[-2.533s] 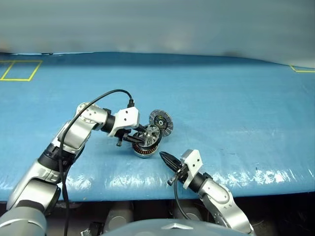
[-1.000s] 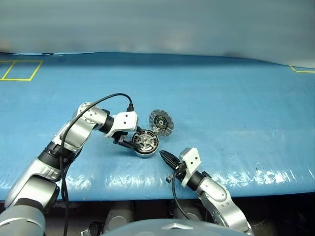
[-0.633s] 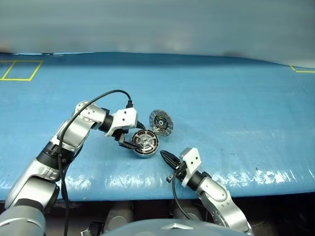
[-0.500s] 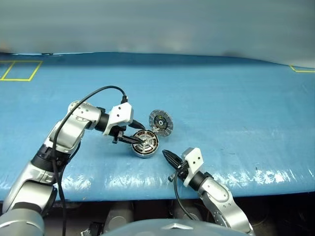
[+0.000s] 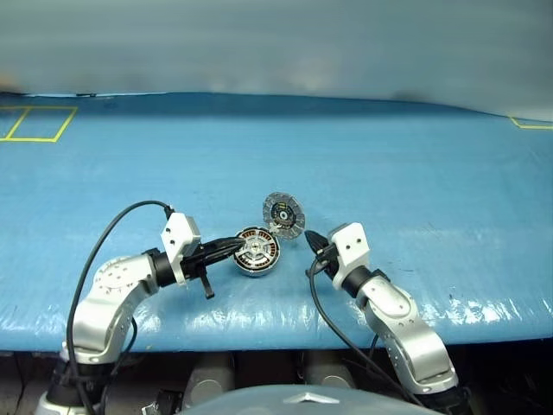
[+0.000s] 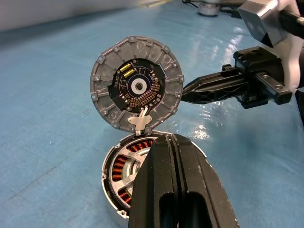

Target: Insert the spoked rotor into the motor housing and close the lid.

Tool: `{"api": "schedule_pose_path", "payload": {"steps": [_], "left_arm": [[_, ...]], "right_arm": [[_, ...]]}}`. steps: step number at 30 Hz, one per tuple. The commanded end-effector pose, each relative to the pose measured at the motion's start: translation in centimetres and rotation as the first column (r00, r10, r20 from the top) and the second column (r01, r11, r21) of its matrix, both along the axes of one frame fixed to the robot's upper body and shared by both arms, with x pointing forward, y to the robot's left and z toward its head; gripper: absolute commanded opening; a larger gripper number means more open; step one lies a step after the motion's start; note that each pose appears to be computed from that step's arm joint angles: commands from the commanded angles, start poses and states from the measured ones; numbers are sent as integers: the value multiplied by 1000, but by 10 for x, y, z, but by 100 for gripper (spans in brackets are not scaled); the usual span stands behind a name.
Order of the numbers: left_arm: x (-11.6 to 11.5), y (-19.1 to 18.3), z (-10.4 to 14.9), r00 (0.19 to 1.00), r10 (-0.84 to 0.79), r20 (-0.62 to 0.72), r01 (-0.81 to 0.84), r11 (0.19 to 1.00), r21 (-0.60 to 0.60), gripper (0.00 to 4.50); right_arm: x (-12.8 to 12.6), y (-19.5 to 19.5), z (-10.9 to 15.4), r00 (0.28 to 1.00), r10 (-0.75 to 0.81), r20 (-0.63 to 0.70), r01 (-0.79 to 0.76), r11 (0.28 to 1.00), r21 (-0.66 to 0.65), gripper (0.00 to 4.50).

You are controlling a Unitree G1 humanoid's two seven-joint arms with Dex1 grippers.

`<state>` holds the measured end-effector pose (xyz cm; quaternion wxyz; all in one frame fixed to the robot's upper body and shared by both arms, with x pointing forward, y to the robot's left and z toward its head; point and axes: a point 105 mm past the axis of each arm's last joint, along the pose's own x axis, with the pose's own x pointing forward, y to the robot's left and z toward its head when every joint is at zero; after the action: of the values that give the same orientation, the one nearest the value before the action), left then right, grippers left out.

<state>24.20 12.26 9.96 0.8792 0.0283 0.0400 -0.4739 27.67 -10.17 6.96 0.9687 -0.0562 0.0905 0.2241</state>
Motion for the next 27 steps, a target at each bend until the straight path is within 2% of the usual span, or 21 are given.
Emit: {"api": "schedule_pose_path", "payload": {"steps": [1, 6, 10, 13, 17, 21, 27], "left_arm": [[-13, -7, 11, 995, 60, 76, -52, 994, -98, 4], [-27, -11, -1, 992, 110, 52, -100, 981, -165, 4], [-25, -5, -18, 975, 200, 95, -188, 974, -123, 4], [-21, 1, -28, 967, 246, 71, -232, 958, -168, 4], [-19, 6, -42, 971, 234, 37, -226, 961, -159, 4], [-14, 10, -47, 971, 237, 18, -230, 958, -172, 4], [-12, 11, -49, 970, 240, 27, -232, 958, -169, 4]], "right_arm": [[15, -1, 25, 998, -62, 33, 61, 998, 24, 0], [29, 12, 47, 997, 15, 70, -16, 1000, 15, 0], [44, 16, 61, 995, 58, 83, -60, 998, 24, 0], [52, 19, 65, 992, 91, 83, -93, 995, 19, 0], [56, 25, 63, 987, 152, 55, -154, 988, 32, 0], [43, 42, 51, 958, 286, -36, -281, 955, 94, 0], [21, 68, 55, 903, 428, -44, -412, 890, 194, 0]]}}
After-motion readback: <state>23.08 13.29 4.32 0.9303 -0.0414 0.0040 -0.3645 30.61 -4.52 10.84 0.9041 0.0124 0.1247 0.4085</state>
